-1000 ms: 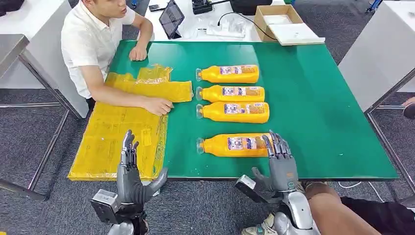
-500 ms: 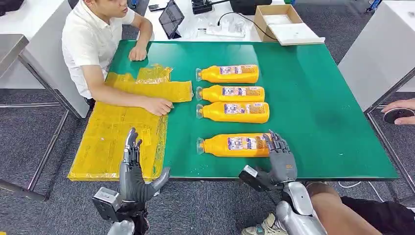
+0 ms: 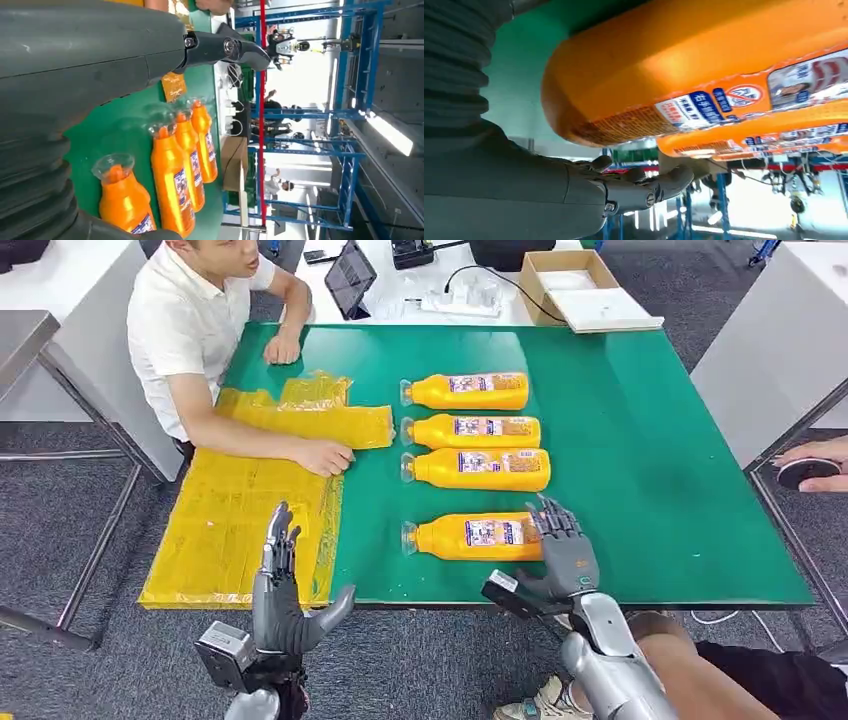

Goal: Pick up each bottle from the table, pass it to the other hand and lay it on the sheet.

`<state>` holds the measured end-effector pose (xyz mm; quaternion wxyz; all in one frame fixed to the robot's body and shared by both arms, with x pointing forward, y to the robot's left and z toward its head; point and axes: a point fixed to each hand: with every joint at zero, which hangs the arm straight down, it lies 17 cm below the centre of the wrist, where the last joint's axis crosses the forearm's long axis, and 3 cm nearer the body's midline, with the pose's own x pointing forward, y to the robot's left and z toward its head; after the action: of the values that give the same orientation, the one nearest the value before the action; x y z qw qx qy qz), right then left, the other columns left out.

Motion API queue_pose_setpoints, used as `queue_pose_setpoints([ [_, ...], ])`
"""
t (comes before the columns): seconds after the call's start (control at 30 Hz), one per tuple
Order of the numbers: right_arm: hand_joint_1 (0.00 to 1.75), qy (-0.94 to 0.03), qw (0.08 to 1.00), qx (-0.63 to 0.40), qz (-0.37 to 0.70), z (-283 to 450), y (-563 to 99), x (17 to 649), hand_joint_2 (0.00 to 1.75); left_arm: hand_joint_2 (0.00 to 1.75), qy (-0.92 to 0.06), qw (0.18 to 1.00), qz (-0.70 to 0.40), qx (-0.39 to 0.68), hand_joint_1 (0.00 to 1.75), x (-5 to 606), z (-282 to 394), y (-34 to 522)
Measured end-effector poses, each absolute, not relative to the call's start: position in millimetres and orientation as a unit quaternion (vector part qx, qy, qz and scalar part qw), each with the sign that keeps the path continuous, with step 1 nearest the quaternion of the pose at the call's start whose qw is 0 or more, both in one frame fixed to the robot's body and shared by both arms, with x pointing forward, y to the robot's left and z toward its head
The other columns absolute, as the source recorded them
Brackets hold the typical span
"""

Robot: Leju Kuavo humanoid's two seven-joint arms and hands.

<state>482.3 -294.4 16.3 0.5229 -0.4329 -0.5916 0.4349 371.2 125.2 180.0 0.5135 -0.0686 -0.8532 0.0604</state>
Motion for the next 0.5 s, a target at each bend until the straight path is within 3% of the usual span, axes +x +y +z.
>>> queue_pose_setpoints([
  [0.33, 0.00, -0.568, 0.554, -0.412, 0.449, 2, -296, 489, 1.75, 1.75, -0.853, 0.513, 0.059, -0.073, 0.00, 372, 181, 124],
  [0.37, 1.12, -0.558, 0.566, -0.403, 0.453, -4, -296, 489, 1.75, 1.75, -0.854, 0.512, 0.059, -0.074, 0.00, 372, 181, 124],
  [0.47, 1.12, -0.526, 0.598, -0.367, 0.480, -20, -294, 496, 1.75, 1.75, -0.856, 0.509, 0.055, -0.078, 0.00, 373, 184, 122],
  [0.5, 1.75, -0.517, 0.606, -0.358, 0.487, -24, -293, 498, 1.75, 1.75, -0.856, 0.508, 0.054, -0.079, 0.00, 374, 185, 122],
])
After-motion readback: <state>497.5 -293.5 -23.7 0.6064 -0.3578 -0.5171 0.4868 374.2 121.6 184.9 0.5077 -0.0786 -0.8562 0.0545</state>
